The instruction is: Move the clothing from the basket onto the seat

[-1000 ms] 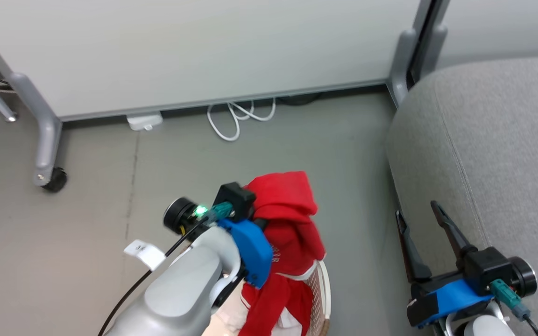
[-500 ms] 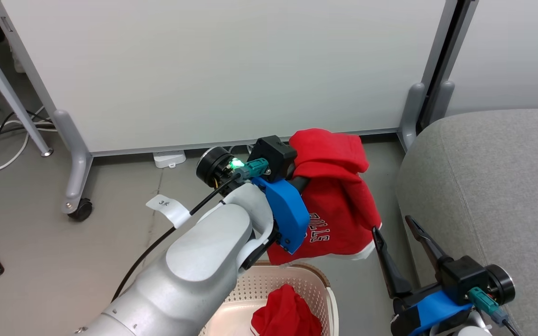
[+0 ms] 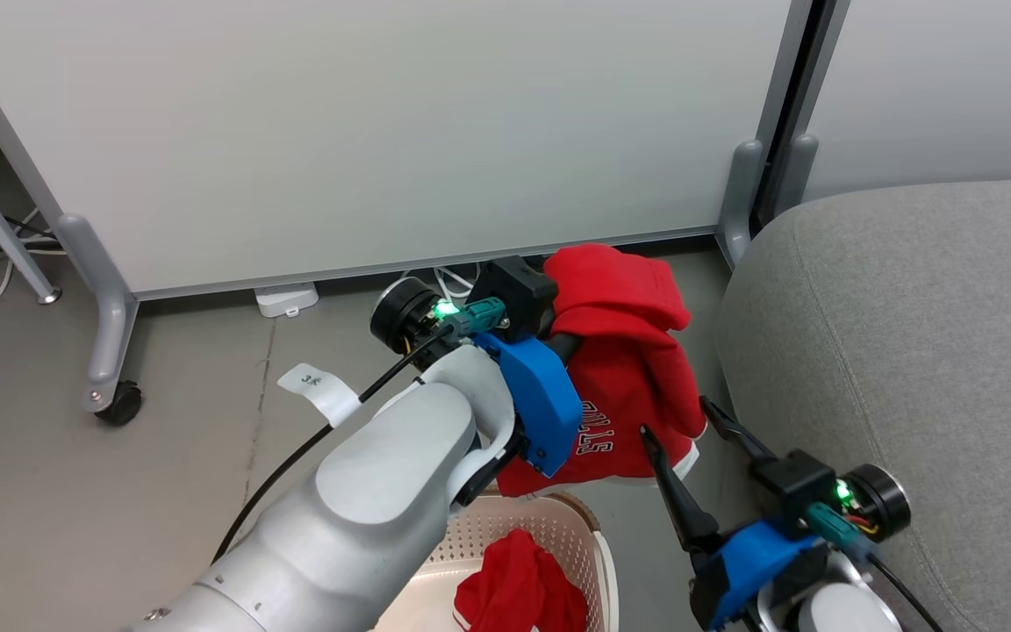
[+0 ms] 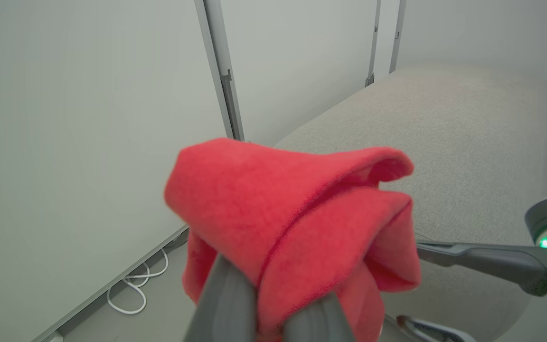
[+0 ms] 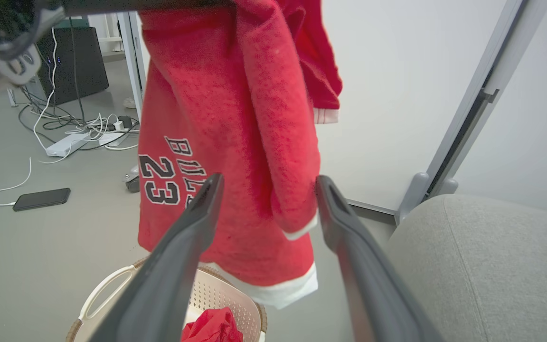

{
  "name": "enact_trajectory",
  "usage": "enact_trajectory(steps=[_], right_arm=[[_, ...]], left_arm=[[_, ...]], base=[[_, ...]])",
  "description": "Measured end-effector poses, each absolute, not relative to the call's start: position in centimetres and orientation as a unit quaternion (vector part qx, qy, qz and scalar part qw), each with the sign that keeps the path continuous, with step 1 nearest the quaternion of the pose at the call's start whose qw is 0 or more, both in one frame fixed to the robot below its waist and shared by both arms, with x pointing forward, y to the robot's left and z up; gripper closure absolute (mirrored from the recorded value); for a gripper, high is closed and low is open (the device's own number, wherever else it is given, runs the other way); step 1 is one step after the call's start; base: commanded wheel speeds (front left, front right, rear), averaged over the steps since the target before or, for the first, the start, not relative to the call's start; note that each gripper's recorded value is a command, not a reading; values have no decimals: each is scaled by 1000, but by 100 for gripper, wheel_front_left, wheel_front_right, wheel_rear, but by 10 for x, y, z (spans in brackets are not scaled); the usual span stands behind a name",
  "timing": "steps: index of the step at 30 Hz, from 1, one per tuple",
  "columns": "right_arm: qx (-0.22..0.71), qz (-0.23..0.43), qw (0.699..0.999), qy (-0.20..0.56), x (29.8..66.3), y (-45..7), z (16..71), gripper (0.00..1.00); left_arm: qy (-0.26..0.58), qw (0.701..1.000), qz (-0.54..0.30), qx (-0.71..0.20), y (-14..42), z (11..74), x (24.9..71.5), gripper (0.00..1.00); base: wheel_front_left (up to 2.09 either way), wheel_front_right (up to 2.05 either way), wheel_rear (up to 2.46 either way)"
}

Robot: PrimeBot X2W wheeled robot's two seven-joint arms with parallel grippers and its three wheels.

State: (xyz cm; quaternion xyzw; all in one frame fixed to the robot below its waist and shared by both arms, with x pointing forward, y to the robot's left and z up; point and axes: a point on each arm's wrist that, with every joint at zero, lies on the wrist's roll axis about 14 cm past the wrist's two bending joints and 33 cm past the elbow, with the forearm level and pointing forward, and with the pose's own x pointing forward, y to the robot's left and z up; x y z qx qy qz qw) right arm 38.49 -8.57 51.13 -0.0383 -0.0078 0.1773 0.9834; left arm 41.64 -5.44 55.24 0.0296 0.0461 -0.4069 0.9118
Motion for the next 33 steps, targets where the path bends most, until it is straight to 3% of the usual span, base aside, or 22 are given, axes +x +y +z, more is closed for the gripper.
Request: enact_trajectory(steps=[5, 19, 21, 33], right_arm=[[-58, 193, 979, 35, 399, -76, 499, 0], [-84, 233, 966, 68, 435, -52, 492, 0], [-78, 237, 965, 75, 437, -50, 490, 100], [-36, 224, 972, 64, 442, -57, 494, 100]], left_arm=[[47, 910, -411, 30, -57, 552, 419, 100], [50, 905, -423, 24, -63, 550, 419, 100], [48, 905, -423, 23, -64, 551, 419, 100], [45, 905, -421, 24, -65, 553, 416, 100]], base=[[0, 0, 0], [0, 0, 0], [0, 0, 0], [0, 0, 0]])
